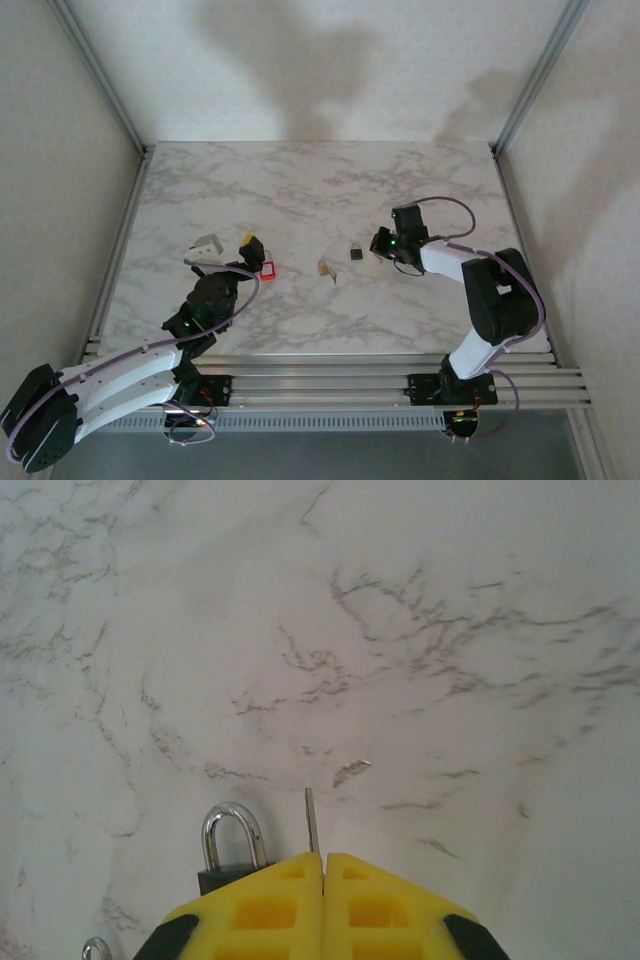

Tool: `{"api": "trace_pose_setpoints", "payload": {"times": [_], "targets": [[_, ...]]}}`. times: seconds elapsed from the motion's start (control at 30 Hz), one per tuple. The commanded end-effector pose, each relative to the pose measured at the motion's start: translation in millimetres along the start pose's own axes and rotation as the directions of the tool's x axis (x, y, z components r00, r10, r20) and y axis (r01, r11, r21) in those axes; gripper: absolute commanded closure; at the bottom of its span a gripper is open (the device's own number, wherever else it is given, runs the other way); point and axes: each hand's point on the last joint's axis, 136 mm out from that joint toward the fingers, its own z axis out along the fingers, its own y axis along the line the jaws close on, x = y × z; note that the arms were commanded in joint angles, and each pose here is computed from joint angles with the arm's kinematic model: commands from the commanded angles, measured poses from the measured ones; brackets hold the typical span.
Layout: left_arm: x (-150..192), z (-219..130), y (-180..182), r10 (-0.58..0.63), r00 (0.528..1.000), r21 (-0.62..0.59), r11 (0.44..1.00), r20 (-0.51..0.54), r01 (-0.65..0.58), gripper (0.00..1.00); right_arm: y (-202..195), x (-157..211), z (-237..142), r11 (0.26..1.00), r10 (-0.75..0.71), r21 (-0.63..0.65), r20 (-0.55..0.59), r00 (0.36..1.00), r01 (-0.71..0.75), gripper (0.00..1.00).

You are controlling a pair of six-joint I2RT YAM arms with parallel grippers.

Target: Lock with the key

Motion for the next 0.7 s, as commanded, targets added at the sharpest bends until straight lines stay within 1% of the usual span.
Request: {"api": "trace_pose_setpoints", "payload": {"times": [0.0, 0.3, 0.63, 0.67], "targets": [[-1.2, -1.7, 5.9, -0.018, 1.000, -0.021, 1.000, 0.019, 0.019, 0.00, 12.4, -4.2, 7.9, 0.999, -0.026, -0.027, 0.002, 1.000, 0.026, 1.00], [0.4, -0.9, 6.1, -0.013, 1.000, -0.024, 1.000, 0.016, 0.013, 0.00, 10.1, -1.7, 20.5, 1.000, -0.026, -0.001, -0.018, 0.999, 0.026, 1.00], [1.2, -0.6, 6.1, -0.012, 1.000, -0.025, 1.000, 0.015, 0.013, 0.00, 14.5, 3.4, 24.2, 0.999, -0.033, -0.007, -0.035, 0.999, 0.033, 1.00], [1.5, -0.4, 6.3, -0.011, 1.000, -0.026, 1.000, 0.014, 0.011, 0.01, 14.8, 3.0, 23.8, 0.999, -0.033, -0.006, -0.033, 0.999, 0.033, 0.98]]}}
